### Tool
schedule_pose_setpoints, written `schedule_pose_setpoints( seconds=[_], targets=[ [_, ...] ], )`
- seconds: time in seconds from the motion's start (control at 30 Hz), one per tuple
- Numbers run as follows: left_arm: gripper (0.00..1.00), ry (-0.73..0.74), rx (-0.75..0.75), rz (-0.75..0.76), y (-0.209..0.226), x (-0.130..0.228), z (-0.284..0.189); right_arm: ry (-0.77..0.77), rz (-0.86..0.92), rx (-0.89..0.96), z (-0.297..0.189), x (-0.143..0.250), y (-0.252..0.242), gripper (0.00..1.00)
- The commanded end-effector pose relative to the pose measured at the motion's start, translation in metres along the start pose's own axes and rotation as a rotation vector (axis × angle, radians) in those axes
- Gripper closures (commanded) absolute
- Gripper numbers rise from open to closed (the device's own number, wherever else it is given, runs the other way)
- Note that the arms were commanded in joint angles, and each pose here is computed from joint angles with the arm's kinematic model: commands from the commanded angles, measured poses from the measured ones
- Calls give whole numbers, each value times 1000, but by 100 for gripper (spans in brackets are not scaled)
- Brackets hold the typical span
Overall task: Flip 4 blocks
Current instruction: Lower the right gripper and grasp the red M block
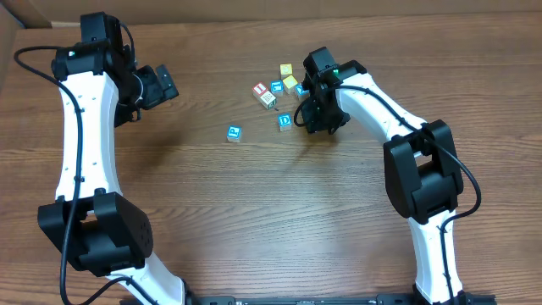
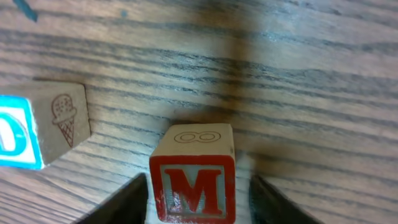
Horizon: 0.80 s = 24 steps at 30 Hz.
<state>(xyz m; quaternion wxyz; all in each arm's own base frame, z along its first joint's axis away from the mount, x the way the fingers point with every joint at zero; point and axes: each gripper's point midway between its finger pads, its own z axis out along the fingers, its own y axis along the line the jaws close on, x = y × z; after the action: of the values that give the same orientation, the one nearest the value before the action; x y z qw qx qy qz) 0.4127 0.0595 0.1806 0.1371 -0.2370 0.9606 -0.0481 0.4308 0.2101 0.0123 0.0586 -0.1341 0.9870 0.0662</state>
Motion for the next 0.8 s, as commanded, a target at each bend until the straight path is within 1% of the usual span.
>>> schedule_pose_setpoints(
  seconds=[0.0,0.13,0.17,0.27,0.33,0.43,0.5,0.6,0.7,0.77],
  targets=[
    [0,11,-10,-19,2,1,3,-48,0,-2,-13,-12,2,37],
    [0,15,-11,-20,2,2,3,-78,-3,-7,-11,-20,3,38],
    [0,19,-12,-20,3,3,3,-86,-3,-8,-10,-22,3,40],
    [0,30,-16,-20,3,6,3,-90,-4,-9,-10,-23,3,57],
    [0,30,-16,-20,3,6,3,-87,-4,-9,-10,-22,3,65],
    [0,30,-16,-21,3,6,3,-84,-4,-8,-10,-21,3,68],
    [0,32,-17,-21,4,7,3,-84,-4,-8,-15,-20,4,68],
    [0,32,-17,-21,4,7,3,-101,2,-12,-40,-21,6,69],
    [0,32,-17,-21,4,7,3,-125,44,-43,-83,-16,14,73],
    [0,33,-17,-21,4,7,3,-126,94,-66,-114,-4,18,74]
  ],
)
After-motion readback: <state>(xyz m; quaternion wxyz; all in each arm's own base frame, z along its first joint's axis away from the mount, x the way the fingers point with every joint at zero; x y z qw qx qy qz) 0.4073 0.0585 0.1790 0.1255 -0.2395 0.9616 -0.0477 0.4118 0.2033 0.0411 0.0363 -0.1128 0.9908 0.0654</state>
